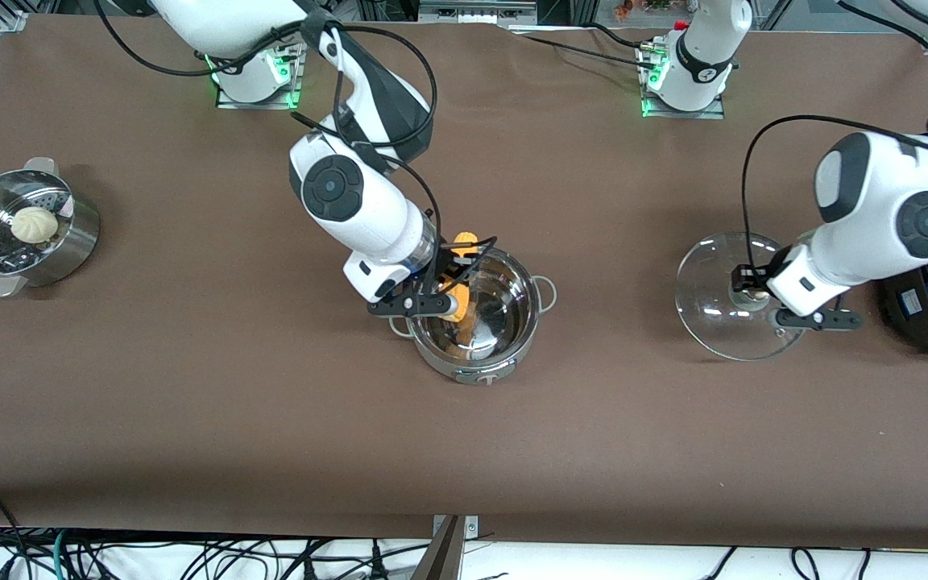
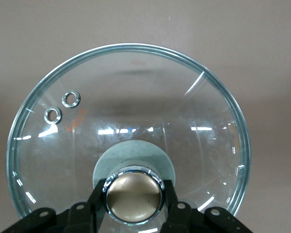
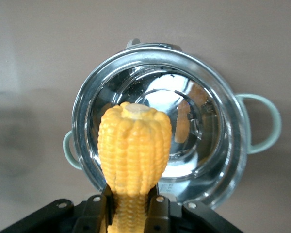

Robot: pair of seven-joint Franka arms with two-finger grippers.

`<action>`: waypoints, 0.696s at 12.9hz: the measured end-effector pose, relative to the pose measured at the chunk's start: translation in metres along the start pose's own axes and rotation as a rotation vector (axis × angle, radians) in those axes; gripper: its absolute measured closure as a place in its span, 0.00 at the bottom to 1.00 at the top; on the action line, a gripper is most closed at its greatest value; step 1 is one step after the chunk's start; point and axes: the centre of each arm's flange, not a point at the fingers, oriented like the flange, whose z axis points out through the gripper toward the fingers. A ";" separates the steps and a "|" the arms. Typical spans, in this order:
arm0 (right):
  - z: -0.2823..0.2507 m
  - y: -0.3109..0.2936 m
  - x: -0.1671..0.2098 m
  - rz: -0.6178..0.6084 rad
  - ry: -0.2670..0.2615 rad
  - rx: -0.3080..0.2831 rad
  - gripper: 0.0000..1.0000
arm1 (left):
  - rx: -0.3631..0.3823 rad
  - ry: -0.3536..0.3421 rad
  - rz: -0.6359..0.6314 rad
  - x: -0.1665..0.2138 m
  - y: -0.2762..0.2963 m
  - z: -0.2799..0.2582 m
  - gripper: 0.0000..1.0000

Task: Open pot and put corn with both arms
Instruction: 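Lower the corn into the pot while the left gripper sets the lid down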

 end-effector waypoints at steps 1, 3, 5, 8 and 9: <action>0.012 0.000 0.001 0.001 0.001 0.004 0.72 | -0.001 0.003 0.003 -0.006 0.002 0.016 0.50; 0.036 -0.002 0.000 -0.002 0.001 0.009 0.72 | -0.007 0.016 -0.001 -0.016 -0.001 0.049 0.50; 0.058 -0.003 -0.003 -0.004 -0.012 0.005 0.72 | -0.018 0.014 -0.016 -0.022 -0.009 0.077 0.50; 0.076 0.002 -0.002 0.003 -0.018 0.001 0.71 | -0.033 0.007 -0.026 -0.019 -0.014 0.101 0.50; 0.078 0.004 -0.001 0.006 -0.019 -0.002 0.64 | -0.038 0.004 -0.028 -0.018 -0.015 0.109 0.50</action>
